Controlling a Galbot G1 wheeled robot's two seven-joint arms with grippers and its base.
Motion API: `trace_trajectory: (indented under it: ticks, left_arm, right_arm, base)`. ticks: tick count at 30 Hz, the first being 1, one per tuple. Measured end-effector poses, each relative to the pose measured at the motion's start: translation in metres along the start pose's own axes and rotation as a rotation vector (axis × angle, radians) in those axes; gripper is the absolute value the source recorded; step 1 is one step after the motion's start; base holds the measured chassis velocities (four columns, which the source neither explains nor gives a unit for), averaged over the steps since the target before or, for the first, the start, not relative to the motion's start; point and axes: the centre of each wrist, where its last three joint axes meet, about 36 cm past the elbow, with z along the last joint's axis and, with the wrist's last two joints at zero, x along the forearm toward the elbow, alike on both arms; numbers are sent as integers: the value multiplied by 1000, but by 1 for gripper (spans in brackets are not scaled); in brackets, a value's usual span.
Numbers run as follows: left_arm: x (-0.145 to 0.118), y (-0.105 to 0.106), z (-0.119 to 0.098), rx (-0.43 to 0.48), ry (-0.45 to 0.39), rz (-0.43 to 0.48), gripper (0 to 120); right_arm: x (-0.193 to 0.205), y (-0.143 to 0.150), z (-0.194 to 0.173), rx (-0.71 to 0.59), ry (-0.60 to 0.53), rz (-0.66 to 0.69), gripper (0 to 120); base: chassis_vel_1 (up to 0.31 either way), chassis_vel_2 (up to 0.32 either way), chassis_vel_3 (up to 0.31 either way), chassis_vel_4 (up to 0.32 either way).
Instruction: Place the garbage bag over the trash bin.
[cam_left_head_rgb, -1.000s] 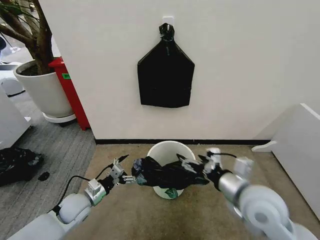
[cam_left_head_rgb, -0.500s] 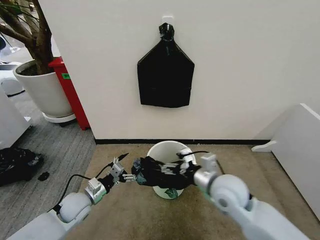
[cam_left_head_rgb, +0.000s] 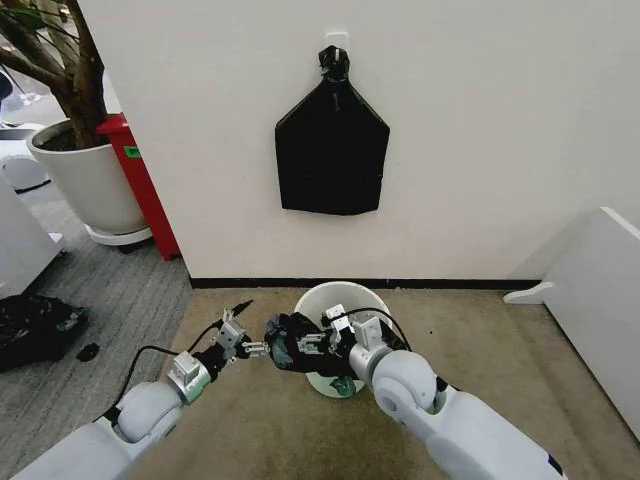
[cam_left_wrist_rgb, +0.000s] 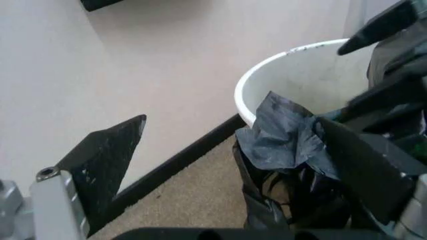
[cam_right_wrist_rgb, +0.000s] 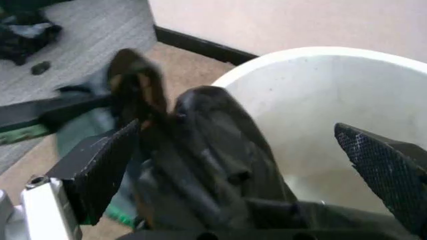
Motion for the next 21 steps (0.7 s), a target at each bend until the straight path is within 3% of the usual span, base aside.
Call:
trace_trajectory:
  ticks: [6,21]
  left_arm:
    - [3,0,2,-17,0,16,100]
    - [2,2,-4,-30,-19,24,100]
  right_arm:
    - [-10,-7,-9,-32,15,17,100]
    - [-41,-20,-6,31,45,-52,100]
  base:
    - [0,0,0,0]
    - [0,0,0,0]
